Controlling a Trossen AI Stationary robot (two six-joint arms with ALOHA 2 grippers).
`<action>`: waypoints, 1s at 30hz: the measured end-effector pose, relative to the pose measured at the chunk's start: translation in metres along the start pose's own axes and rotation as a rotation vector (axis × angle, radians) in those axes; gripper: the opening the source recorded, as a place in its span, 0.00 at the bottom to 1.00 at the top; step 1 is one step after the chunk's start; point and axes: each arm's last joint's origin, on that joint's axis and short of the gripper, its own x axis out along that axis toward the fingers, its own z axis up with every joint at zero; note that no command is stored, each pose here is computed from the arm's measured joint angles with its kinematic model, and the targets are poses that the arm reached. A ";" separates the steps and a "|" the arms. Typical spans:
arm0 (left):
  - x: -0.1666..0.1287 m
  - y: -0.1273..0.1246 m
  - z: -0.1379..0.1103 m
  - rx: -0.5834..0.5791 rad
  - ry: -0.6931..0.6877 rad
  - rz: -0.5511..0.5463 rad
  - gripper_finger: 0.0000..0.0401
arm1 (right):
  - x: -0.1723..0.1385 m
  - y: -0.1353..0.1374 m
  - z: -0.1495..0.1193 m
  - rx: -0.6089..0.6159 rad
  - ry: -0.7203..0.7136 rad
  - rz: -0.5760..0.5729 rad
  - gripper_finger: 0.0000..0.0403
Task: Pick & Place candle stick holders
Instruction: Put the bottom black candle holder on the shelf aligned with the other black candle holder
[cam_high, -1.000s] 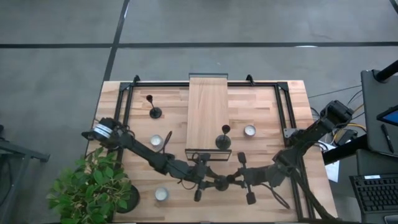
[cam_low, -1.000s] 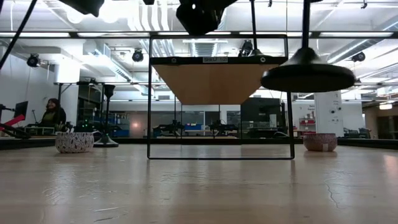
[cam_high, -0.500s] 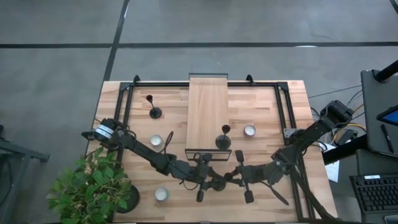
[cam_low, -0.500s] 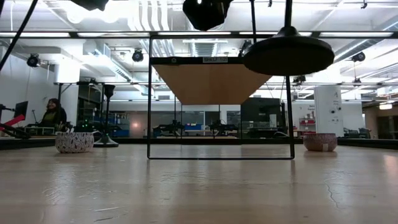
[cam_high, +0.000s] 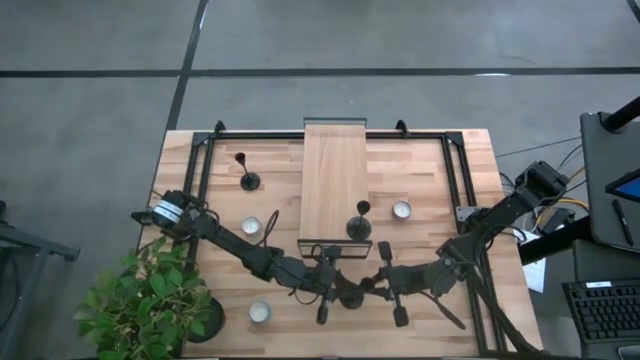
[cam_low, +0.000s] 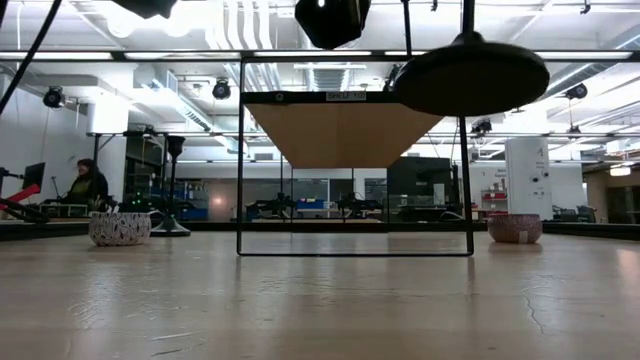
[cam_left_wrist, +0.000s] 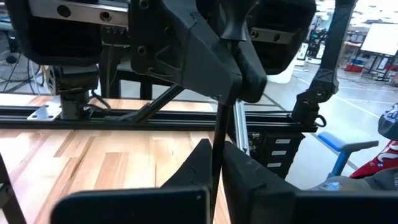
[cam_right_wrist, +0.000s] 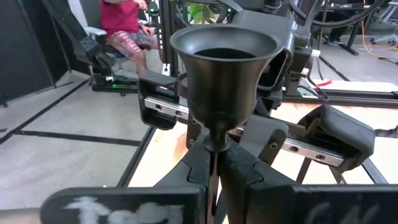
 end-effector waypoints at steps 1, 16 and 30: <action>0.000 0.000 0.000 0.000 -0.002 -0.002 0.02 | 0.000 0.000 0.000 0.001 -0.002 -0.002 0.03; 0.000 0.001 0.002 -0.025 -0.023 0.047 0.01 | 0.000 0.000 -0.001 0.026 0.015 0.007 0.27; -0.014 0.001 0.030 0.012 -0.025 0.167 0.01 | -0.016 0.013 -0.007 -0.013 0.077 0.035 0.50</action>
